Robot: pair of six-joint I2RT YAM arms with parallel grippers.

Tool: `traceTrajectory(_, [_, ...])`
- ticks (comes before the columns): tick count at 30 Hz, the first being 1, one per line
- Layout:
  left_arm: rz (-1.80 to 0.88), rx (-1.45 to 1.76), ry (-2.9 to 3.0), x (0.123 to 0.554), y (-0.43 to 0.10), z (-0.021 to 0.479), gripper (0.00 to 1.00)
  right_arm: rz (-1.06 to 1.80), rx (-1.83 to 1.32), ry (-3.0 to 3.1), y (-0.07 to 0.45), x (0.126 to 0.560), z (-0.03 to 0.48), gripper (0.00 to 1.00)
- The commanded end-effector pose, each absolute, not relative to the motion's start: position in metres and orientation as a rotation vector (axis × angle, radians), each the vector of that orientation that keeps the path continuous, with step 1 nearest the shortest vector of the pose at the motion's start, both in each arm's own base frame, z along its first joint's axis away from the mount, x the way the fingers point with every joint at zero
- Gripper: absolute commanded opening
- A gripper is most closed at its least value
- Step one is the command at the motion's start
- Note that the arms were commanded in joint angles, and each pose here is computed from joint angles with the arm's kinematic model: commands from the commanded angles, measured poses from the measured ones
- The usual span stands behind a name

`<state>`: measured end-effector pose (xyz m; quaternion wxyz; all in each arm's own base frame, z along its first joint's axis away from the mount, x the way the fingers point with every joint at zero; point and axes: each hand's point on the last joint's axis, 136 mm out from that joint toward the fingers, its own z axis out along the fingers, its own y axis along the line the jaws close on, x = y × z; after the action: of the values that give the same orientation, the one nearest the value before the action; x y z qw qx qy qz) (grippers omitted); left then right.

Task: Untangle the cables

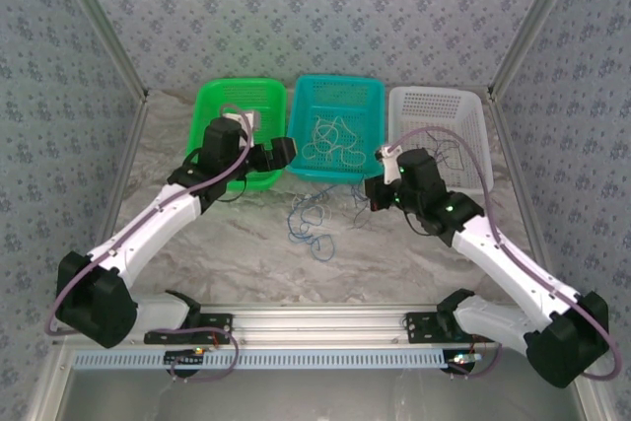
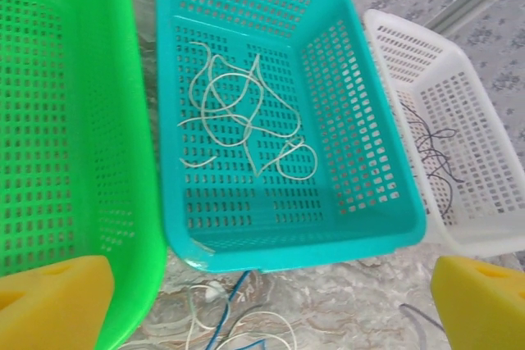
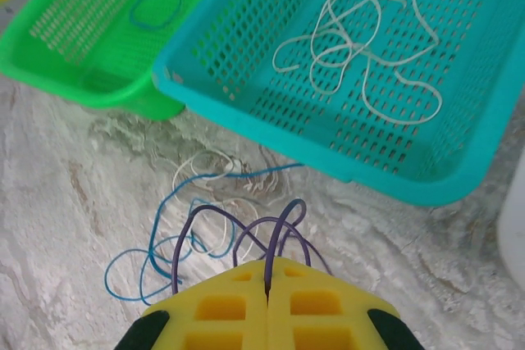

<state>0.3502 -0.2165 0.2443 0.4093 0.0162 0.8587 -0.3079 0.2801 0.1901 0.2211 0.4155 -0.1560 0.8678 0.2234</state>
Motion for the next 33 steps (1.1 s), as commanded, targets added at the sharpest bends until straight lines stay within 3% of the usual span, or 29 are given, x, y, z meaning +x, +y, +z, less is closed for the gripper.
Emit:
traceTrajectory(1, [-0.841, 0.110, 2.075, 0.347, -0.231, 0.272, 1.00, 0.614, -0.398, 2.105, 0.185, 0.277, 0.253, 0.00])
traceTrajectory(11, [-1.113, 0.620, 1.945, 0.296, -0.331, 0.295, 0.98, 0.758, -0.388, 2.084, 0.183, 0.282, 0.262, 0.00])
traceTrajectory(19, [-1.263, 0.784, 1.872, 0.280, -0.366, 0.302, 0.95, 0.816, -0.368, 2.095, 0.181, 0.281, 0.260, 0.00])
traceTrajectory(23, [-1.224, 0.841, 1.948, 0.281, -0.380, 0.292, 0.86, 0.822, -0.360, 2.075, 0.180, 0.282, 0.262, 0.00])
traceTrajectory(33, [-1.140, 0.830, 2.072, 0.290, -0.398, 0.260, 0.73, 0.811, -0.373, 2.064, 0.177, 0.278, 0.270, 0.00])
